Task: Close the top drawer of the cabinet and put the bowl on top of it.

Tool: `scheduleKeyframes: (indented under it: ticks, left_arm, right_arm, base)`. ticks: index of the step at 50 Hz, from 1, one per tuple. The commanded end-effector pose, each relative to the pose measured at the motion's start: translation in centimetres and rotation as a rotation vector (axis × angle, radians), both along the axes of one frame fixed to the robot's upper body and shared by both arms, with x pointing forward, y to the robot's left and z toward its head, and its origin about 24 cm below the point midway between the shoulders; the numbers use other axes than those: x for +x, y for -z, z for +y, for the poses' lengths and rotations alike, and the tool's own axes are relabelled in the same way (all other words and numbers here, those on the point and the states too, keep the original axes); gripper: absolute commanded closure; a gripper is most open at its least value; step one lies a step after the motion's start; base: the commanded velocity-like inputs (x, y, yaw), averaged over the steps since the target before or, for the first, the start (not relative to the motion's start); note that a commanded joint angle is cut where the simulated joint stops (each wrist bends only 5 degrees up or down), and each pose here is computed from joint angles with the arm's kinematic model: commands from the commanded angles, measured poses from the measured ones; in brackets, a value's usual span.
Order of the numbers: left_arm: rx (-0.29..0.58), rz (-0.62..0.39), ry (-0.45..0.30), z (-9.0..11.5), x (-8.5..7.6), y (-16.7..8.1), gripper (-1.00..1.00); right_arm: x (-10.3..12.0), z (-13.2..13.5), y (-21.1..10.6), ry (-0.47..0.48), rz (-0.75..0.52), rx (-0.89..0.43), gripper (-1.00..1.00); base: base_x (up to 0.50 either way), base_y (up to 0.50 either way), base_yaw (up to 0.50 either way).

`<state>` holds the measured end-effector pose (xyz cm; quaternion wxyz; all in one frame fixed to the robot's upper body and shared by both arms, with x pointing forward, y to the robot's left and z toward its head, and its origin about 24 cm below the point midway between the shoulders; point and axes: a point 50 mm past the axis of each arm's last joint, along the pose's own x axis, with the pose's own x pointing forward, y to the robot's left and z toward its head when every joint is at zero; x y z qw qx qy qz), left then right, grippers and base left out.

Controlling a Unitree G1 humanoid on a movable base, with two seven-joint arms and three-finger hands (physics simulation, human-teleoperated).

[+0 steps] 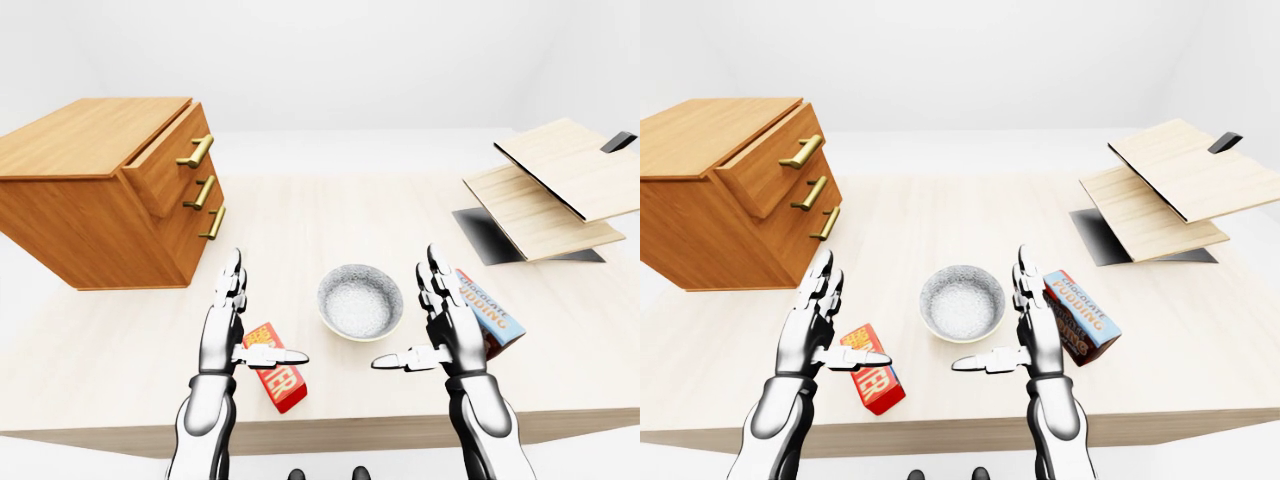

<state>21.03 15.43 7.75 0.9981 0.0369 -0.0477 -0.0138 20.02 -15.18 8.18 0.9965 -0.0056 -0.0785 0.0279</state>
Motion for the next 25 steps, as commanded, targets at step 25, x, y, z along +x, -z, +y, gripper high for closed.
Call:
scheduleKeyframes:
  ticks: [25]
  left_arm:
    - [0.002, 0.007, 0.000, 0.07, 0.24, 0.19, -1.00]
  right_arm:
    - [-0.14, 0.07, 0.05, 0.008, -0.010, -0.013, -1.00]
  base:
    - [0.00, 0.00, 0.00]
